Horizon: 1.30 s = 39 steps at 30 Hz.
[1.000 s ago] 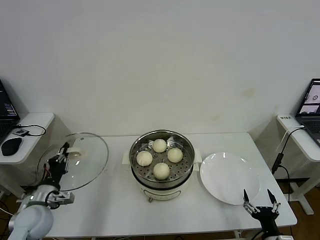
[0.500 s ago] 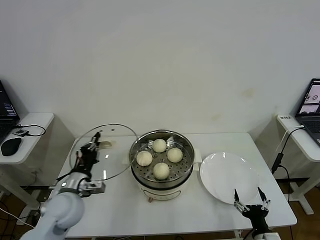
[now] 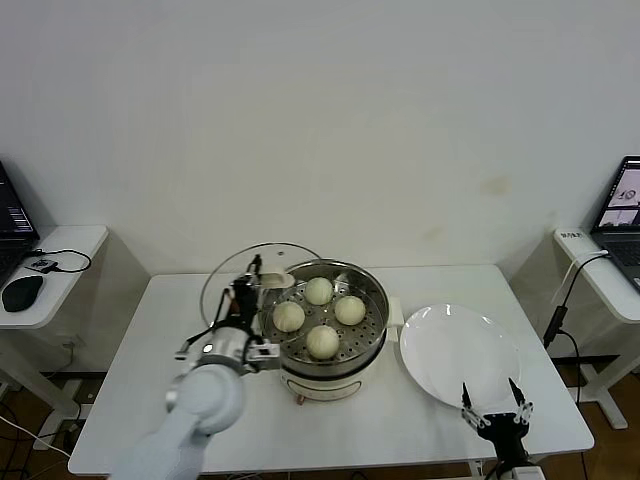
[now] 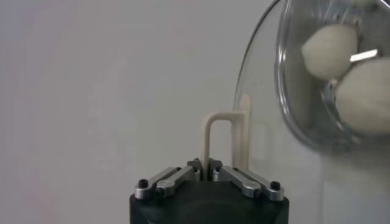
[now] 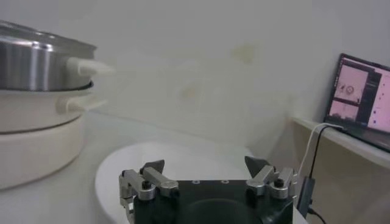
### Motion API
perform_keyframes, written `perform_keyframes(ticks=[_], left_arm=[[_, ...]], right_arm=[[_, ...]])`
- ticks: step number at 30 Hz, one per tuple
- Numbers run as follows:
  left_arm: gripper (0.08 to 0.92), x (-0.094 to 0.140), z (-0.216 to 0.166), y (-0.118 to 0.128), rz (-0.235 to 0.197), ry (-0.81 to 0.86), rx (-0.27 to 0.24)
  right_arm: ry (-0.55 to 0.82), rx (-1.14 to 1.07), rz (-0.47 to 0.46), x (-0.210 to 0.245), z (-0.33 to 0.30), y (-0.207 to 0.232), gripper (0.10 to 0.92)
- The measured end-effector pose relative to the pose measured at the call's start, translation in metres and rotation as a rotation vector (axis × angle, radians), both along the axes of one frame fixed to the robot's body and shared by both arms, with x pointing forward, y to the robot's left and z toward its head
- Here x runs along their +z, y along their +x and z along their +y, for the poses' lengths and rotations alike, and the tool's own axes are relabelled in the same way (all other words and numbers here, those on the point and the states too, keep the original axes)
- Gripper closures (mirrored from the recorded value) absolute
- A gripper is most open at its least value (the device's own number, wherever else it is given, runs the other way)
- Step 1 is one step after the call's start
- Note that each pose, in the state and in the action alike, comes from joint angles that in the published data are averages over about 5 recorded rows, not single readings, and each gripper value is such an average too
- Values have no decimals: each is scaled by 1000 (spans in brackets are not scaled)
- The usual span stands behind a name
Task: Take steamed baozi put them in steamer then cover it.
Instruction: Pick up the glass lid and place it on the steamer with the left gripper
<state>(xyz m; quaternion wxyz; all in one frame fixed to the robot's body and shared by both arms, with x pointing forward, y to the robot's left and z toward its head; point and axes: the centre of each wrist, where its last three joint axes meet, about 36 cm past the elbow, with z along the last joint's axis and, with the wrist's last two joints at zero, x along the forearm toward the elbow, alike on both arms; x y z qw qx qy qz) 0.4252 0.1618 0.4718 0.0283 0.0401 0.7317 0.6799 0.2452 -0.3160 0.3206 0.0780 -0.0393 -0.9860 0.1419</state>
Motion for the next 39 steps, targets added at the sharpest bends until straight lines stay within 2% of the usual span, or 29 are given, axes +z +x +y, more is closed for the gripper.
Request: perform_keyframes(ticks=[9,18,28,39], left_arm=[[855,-10,-50,2,26,6,-23],[855,-17,-79,4,40,8,-35],[855,-23,-99,1,48,12,-49],[855,-32,-100,4,57,28,-38]], right_arm=[[-23,5,11,-2,-1,-2,200],[-32,14,17,-7,2,-1,200],[-36,18,24,-11,2,-2,199],[-39,24,31,-14,1,-3,199]])
